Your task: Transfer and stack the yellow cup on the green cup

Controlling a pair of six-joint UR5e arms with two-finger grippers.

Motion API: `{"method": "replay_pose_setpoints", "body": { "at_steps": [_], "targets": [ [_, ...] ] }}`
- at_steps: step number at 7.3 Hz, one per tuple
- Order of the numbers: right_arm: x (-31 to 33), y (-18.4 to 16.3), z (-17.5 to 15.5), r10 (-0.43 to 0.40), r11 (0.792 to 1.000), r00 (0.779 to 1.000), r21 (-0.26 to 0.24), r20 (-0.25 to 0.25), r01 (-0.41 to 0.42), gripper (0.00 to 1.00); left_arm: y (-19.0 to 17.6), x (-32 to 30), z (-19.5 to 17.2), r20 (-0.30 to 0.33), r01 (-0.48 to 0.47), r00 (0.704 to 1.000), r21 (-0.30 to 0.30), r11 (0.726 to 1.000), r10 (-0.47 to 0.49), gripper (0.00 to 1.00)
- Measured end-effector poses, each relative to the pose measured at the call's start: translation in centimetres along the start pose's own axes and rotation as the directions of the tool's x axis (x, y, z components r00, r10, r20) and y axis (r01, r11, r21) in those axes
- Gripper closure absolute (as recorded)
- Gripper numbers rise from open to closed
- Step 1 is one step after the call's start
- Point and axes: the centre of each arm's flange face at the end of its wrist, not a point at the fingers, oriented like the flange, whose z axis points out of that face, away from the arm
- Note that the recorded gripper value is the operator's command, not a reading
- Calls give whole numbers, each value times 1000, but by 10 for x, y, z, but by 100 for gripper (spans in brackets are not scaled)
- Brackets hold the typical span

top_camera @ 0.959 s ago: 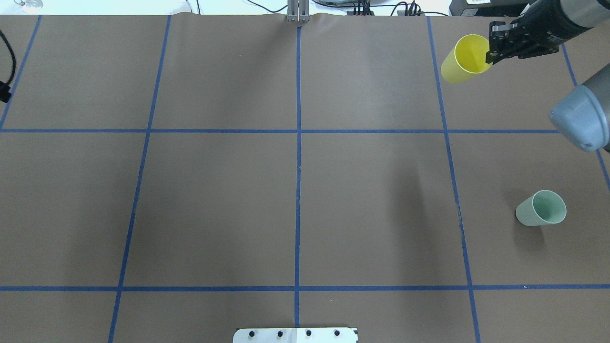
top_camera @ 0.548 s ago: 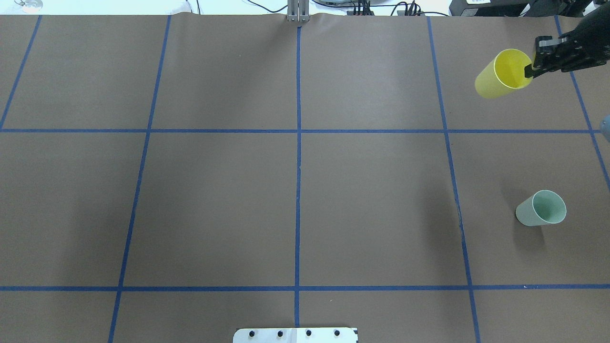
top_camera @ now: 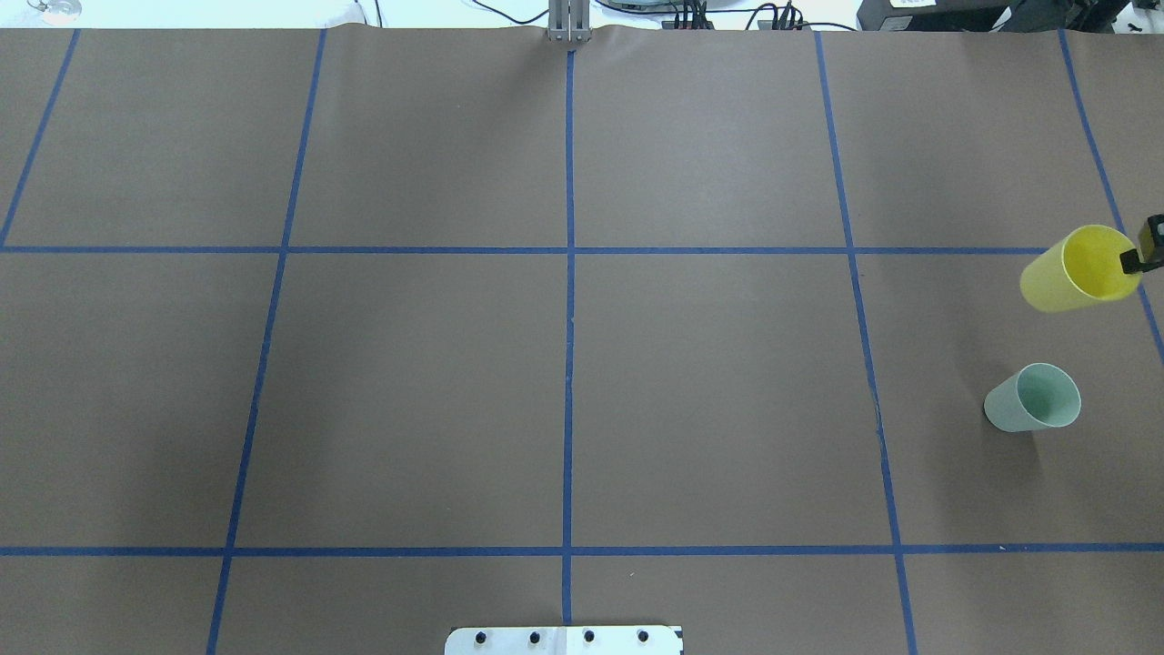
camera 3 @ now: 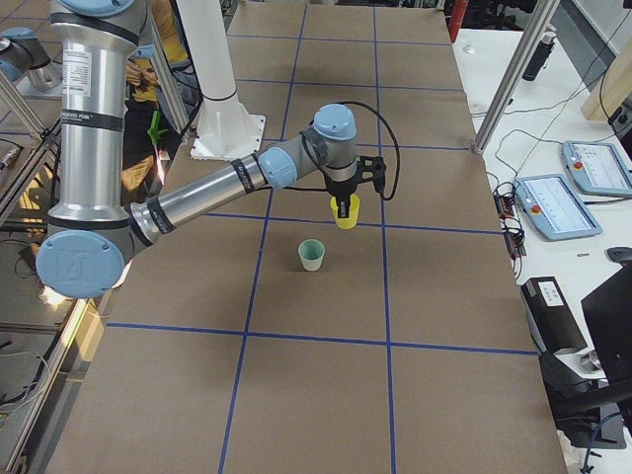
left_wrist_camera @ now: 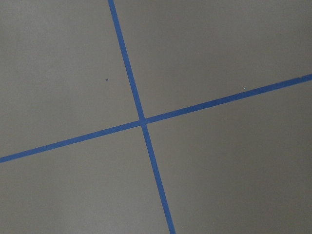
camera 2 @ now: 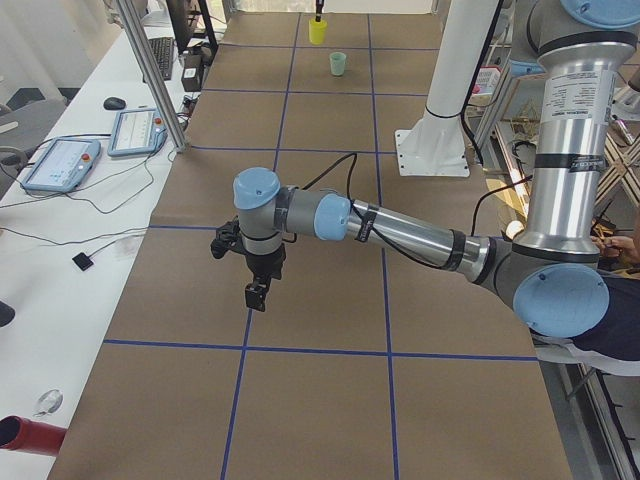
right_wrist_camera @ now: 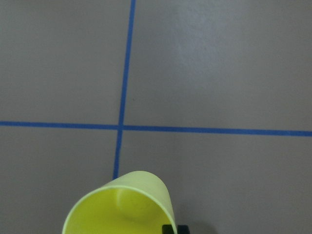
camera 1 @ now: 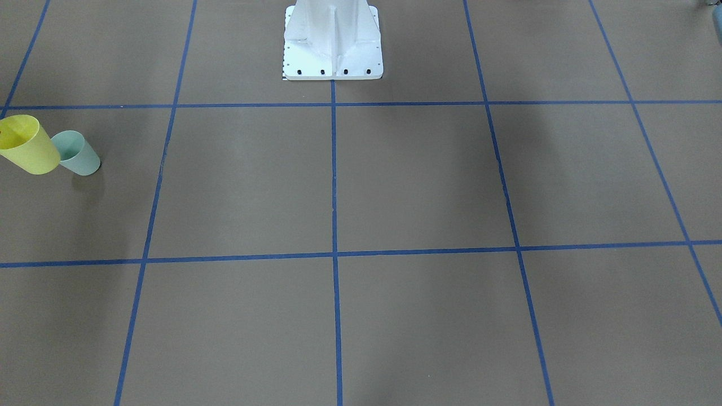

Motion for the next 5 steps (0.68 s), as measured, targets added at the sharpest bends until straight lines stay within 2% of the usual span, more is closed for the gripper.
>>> {"method": "replay_pose_setpoints", "body": {
  "at_steps": [2, 5],
  "targets": [
    [27, 33, 18, -22, 999, 1000, -38, 4, 22, 100, 0, 0, 0, 0, -2, 1000, 0, 1000, 2, 0],
    [26, 50, 47, -51, 995, 997, -80, 52, 55, 100, 9, -7, 10, -17, 19, 1000, -20, 1000, -19, 0]
  ]
}}
